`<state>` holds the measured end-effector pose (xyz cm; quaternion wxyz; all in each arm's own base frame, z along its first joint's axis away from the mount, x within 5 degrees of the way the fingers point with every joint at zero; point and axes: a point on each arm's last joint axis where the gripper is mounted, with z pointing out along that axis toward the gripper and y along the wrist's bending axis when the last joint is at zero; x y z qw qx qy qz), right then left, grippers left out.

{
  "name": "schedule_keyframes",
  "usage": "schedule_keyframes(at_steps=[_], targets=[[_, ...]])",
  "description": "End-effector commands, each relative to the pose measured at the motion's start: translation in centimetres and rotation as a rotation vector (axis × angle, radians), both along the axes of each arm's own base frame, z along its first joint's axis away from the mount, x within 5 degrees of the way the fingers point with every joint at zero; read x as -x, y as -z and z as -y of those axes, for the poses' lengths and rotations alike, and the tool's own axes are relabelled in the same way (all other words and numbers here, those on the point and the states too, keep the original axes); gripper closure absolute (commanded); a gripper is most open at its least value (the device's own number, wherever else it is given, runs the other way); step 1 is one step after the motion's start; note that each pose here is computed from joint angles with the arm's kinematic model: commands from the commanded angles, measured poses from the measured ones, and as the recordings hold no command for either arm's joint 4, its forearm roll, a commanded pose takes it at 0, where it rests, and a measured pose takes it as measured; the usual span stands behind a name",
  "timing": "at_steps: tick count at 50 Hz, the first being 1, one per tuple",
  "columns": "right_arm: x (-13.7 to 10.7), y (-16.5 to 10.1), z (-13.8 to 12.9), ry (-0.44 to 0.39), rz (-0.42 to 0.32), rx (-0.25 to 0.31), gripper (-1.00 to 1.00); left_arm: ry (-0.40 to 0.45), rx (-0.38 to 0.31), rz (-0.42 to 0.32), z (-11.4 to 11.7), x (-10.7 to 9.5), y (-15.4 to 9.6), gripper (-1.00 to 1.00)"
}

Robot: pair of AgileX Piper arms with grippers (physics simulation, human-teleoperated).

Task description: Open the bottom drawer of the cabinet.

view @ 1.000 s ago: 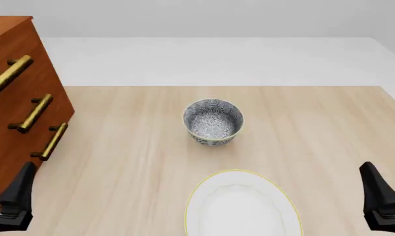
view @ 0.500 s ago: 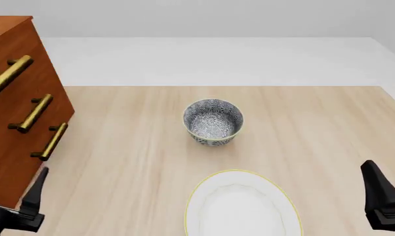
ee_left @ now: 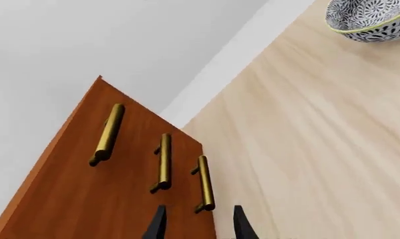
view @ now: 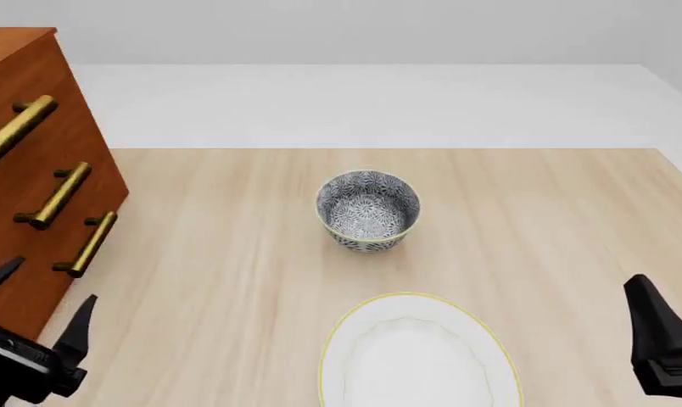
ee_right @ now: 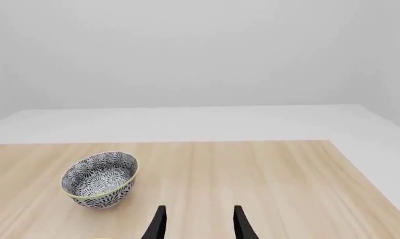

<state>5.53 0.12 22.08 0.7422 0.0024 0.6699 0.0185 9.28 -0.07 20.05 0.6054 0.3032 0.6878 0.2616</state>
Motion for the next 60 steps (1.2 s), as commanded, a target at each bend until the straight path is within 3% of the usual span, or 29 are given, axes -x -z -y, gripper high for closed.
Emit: schedule_keyframes(at_steps=[1,12,17,28,35,60], targets=[[0.0,-0.1,0.0,-0.001,0.003,-0.004,-1.00,0.024,-0.139,-0.044,0.0,-1.7,0.7,-1.00],[0.0,0.0,0.0,-0.002,0.005,-0.008,-1.00,0.029,-0.215,-0.074,-0.1,-3.5,1.5,-1.00],[0.0,0.0,0.0,-0.002,0.005,-0.009,-1.00,0.032,-0.258,-0.102,-0.2,-5.2,2.9,-1.00],[0.0,0.0,0.0,-0.002,0.005,-0.010,-1.00,0.023,-0.273,-0.126,-0.5,-7.2,5.5,-1.00],[0.0,0.0,0.0,-0.002,0.006,-0.012,-1.00,0.016,-0.292,-0.138,-0.7,-7.7,6.6,-1.00],[0.0,0.2,0.0,-0.004,0.008,-0.014,-1.00,-0.023,-0.359,-0.152,-1.6,-7.7,6.8,-1.00]])
